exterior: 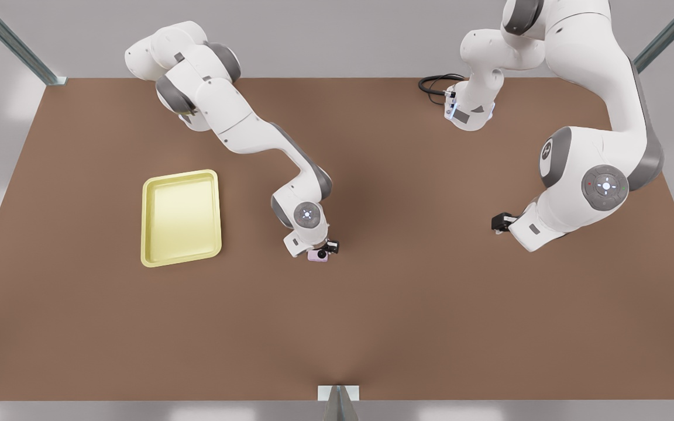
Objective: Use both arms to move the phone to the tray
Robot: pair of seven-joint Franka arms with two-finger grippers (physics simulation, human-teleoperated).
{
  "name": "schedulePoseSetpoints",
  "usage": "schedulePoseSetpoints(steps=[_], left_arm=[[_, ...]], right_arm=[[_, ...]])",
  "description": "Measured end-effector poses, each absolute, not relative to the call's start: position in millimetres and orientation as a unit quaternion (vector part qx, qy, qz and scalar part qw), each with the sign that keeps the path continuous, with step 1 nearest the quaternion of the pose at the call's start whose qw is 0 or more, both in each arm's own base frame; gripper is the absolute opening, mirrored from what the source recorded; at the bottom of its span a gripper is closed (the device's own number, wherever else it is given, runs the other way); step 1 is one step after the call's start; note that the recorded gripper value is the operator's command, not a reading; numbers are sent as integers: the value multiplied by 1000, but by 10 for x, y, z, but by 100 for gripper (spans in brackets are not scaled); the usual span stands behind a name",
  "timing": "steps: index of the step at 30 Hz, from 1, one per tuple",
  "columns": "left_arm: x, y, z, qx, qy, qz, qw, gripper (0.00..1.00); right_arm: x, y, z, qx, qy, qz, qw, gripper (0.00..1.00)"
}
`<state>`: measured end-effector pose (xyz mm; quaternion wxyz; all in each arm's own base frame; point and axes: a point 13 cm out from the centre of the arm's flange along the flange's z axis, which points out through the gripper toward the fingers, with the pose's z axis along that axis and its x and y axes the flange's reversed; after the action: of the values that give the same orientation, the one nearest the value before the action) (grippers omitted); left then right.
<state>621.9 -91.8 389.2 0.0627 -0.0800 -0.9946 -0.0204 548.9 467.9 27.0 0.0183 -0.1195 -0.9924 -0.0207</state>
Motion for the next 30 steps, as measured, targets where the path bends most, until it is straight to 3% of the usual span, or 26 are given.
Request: schedulePoseSetpoints(steps=[2, 9, 14, 20, 23, 24, 29, 30], left_arm=[[6219, -918, 3887, -80, -995, -20, 63, 100], [6220, -919, 3907, -81, -995, -20, 61, 100], [6199, -946, 3968, -83, -995, -19, 59, 100], [6186, -969, 3976, -85, -994, -19, 60, 100], [6184, -971, 3966, -85, -994, -19, 61, 100], [6184, -972, 3963, -86, -994, -19, 61, 100], [6183, -975, 3967, -86, -994, -19, 61, 100], [6182, -981, 3972, -86, -994, -19, 60, 100]], right_arm=[[5500, 4688, 291, -119, -992, -22, 17, 72], [5561, 4504, 722, -121, -992, -26, 11, 72], [5389, 2542, 893, -199, -979, 15, 46, 72], [4563, 765, 926, -238, -967, 31, 83, 73], [4429, 314, 885, -231, -968, 26, 91, 78], [4434, 193, 866, -226, -969, 25, 92, 100], [4606, -5, 941, -172, -982, 19, 79, 100], [4783, 1, 1082, -159, -985, 16, 66, 100]])
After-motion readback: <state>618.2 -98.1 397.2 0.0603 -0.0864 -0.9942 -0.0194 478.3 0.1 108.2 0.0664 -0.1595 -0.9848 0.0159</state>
